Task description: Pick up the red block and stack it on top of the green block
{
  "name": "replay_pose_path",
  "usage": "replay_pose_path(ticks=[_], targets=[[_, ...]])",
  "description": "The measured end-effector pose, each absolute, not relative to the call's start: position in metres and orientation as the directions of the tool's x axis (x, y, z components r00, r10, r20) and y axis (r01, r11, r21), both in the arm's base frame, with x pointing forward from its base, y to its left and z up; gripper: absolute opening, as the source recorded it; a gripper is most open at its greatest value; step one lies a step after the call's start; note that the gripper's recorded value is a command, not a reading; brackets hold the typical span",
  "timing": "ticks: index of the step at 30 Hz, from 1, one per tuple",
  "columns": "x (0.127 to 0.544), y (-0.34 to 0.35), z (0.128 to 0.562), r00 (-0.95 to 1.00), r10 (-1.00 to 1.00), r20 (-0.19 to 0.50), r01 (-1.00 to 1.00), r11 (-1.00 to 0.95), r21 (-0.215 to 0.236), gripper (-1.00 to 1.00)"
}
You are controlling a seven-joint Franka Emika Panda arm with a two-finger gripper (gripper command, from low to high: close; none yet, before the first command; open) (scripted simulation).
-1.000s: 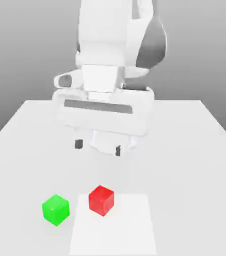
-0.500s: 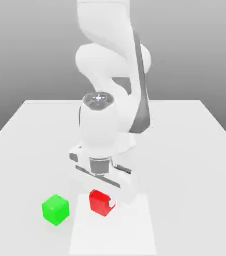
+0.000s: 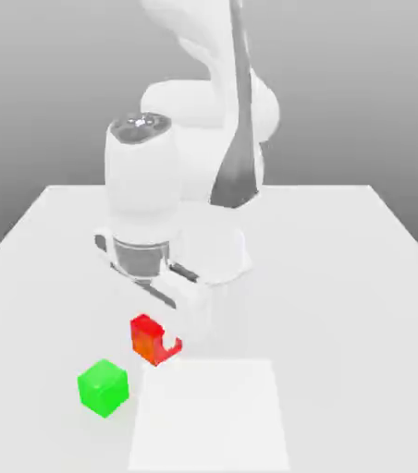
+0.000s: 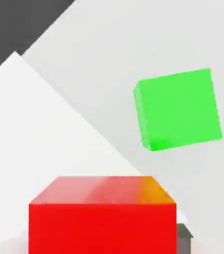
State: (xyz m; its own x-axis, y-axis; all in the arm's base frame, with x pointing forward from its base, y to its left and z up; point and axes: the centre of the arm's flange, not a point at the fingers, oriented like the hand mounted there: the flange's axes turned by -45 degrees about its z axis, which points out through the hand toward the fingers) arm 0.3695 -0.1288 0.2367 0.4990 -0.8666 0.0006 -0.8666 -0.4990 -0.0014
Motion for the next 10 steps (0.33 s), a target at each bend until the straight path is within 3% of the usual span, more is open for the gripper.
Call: replay_pose_path(ticks=[2, 7, 8, 10], targets=[[0.371, -0.15, 0.237, 0.408, -0.913, 0.001, -0.913, -0.408, -0.001, -1.0], [0.374, -0.153, 0.189, 0.389, -0.921, 0.001, -0.921, -0.389, -0.001, -1.0], [0.373, -0.153, 0.183, 0.389, -0.921, 0.001, -0.921, -0.389, -0.001, 1.0], [0.373, -0.153, 0.183, 0.389, -0.921, 0.001, -0.921, -0.389, -0.001, 1.0]])
